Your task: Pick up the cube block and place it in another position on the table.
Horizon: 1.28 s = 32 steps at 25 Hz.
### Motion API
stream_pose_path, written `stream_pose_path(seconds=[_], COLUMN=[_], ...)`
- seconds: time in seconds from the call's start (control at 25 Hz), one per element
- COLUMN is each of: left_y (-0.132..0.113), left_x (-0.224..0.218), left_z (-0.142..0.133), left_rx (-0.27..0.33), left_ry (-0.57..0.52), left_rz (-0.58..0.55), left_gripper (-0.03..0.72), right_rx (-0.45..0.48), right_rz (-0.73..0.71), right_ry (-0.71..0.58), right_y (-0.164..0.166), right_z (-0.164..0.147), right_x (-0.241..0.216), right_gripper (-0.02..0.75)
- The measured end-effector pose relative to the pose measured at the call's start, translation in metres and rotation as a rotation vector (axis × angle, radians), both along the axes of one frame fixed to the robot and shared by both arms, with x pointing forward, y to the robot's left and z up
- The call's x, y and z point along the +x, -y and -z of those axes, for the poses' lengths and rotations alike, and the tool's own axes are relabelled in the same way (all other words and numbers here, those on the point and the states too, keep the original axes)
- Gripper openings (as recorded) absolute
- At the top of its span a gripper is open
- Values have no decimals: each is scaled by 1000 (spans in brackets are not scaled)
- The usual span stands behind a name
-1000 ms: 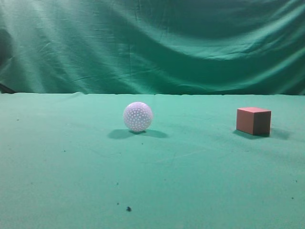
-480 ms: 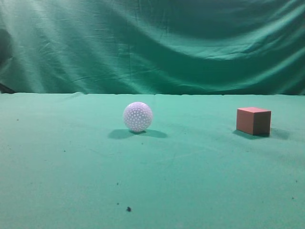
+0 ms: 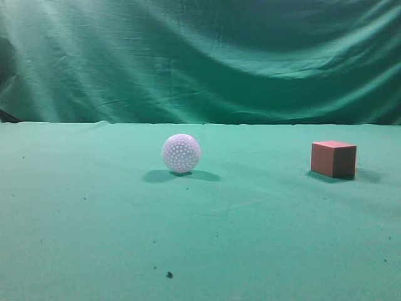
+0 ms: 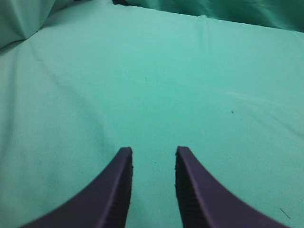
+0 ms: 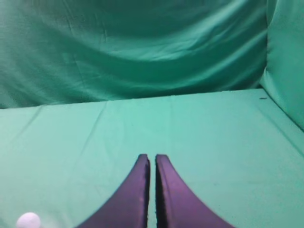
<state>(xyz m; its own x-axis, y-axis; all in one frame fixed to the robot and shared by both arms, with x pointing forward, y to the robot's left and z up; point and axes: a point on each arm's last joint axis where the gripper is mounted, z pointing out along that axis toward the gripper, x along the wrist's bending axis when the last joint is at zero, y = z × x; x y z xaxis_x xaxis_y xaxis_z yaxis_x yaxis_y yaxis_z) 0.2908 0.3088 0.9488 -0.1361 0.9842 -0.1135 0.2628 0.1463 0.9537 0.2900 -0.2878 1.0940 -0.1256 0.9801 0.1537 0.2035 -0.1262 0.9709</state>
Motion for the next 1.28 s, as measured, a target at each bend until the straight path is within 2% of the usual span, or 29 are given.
stream_pose_path(seconds=[0.12, 0.24, 0.48, 0.6, 0.84, 0.96, 1.2, 1.28], left_y=[0, 0, 0, 0, 0, 0, 0, 0], left_x=[0, 0, 0, 0, 0, 0, 0, 0], left_z=[0, 0, 0, 0, 0, 0, 0, 0], left_rx=[0, 0, 0, 0, 0, 0, 0, 0], left_ry=[0, 0, 0, 0, 0, 0, 0, 0], left_rz=[0, 0, 0, 0, 0, 0, 0, 0], left_gripper=[262, 262, 262, 262, 262, 262, 262, 262], right_rx=[-6, -66, -215, -276, -403, -426, -451, -463], right_rz=[-15, -59, -274, -363, -481, -496, -471, -440], right_ry=[-123, -343, -734, -821, -891, -934, -989, -1009], right_y=[-3, -7, -30, -48, -87, -102, -122, -124], right_z=[9, 26, 47, 51, 65, 75, 93, 101], right_x=[14, 32, 65, 85, 125, 147, 191, 201], right_gripper=[0, 0, 0, 0, 0, 138, 525, 545])
